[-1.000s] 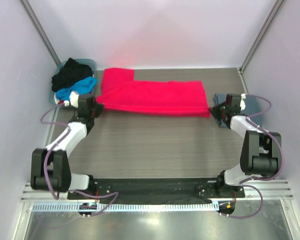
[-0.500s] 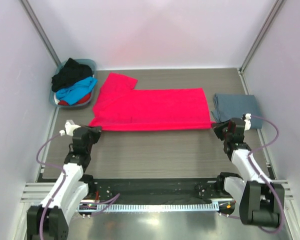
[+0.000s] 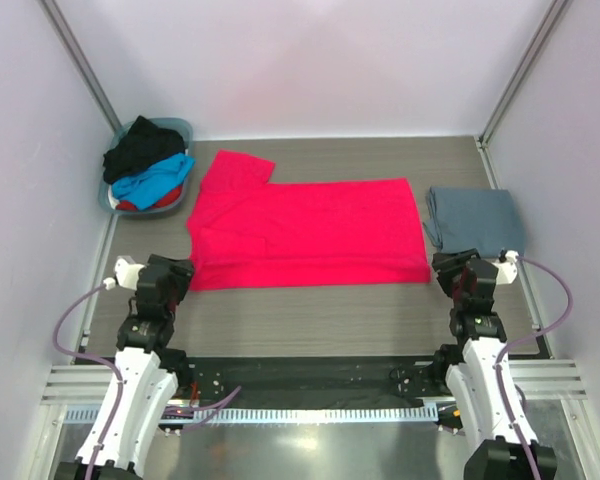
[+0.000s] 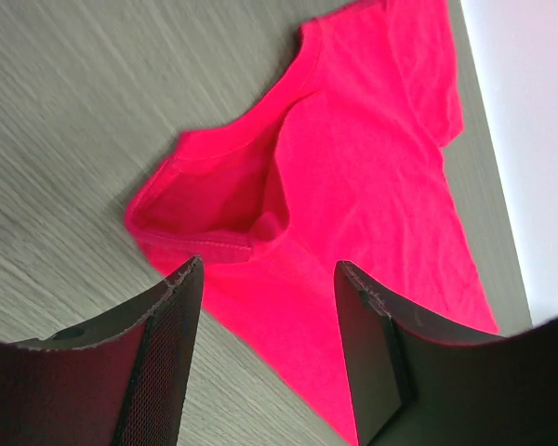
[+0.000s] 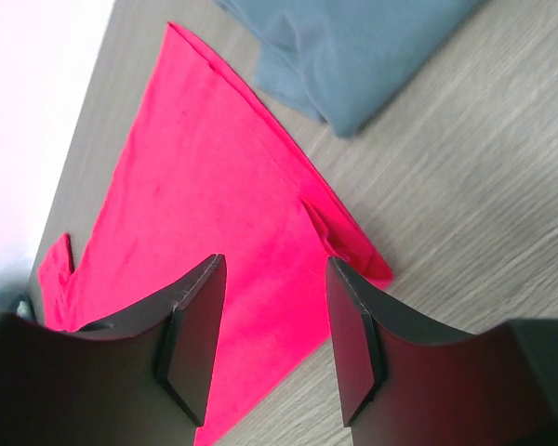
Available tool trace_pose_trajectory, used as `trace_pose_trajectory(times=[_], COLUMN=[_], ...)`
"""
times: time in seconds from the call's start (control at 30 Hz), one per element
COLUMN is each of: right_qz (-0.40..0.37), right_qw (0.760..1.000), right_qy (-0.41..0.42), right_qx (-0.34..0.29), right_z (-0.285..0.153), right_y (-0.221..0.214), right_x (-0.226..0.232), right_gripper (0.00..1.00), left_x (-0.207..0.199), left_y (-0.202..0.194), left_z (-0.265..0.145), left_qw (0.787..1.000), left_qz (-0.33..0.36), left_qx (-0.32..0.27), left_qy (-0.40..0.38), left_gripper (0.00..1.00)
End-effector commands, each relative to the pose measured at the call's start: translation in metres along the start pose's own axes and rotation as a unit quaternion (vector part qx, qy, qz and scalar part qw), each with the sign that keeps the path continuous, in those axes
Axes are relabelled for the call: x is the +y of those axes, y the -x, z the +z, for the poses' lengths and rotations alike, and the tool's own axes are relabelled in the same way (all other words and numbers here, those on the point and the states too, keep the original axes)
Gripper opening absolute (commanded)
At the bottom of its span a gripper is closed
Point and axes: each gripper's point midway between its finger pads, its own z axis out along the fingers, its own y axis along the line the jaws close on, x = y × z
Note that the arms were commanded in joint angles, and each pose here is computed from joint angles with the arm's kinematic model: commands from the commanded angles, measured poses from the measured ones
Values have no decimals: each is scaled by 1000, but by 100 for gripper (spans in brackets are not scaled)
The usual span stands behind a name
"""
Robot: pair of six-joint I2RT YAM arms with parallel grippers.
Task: Fold and stack the t-shirts
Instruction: Fold the tshirt
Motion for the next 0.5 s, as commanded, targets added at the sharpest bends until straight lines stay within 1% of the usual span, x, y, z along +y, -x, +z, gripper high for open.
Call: trace_pose_trajectory(times=[0.0, 0.03, 0.1, 0.17, 0.2, 0.23, 0.27, 0.3, 0.33, 0.37, 0.4, 0.43, 0.47], right_qz=[-55, -69, -105, -124, -130, -135, -133, -130, -121, -112, -108, -105, -97], right_qw=[997, 997, 994, 992, 990, 989, 989, 988, 989, 989, 989, 987, 988], right_qy=[13, 10, 33, 26, 44, 49, 46, 54, 68, 72, 75, 99, 95], right_qx=[-45, -34, -13, 21, 37, 42, 53, 63, 58, 63, 68, 66, 75], right_z=[-12, -10, -12, -4, -5, -3, 2, 4, 6, 8, 10, 11, 16], right_y=[37, 36, 38, 30, 27, 26, 22, 16, 17, 14, 10, 9, 4], right_x=[28, 30, 48, 49, 60, 63, 62, 62, 69, 69, 67, 77, 74], right_gripper=[53, 53, 52, 50, 49, 48, 46, 46, 45, 45, 44, 44, 44], left_x=[-10, -13, -23, -28, -30, -36, -39, -36, -41, -45, -40, -37, -39], left_y=[23, 22, 22, 20, 12, 12, 11, 4, -1, -1, -5, -7, -7], left_z=[-12, -12, -12, -8, -2, 0, 2, 10, 12, 17, 24, 30, 35], left_qw=[999, 999, 998, 997, 993, 992, 991, 987, 984, 983, 982, 981, 981], left_qz=[28, 35, 60, 82, 112, 120, 127, 151, 160, 166, 171, 180, 182], left_qx=[-25, -19, -5, 8, 29, 35, 42, 57, 72, 71, 76, 77, 73], left_qy=[14, 10, 5, 4, -1, -4, -6, 1, -11, -17, -6, -2, -4], left_gripper=[59, 59, 59, 59, 56, 55, 55, 54, 53, 52, 51, 50, 48])
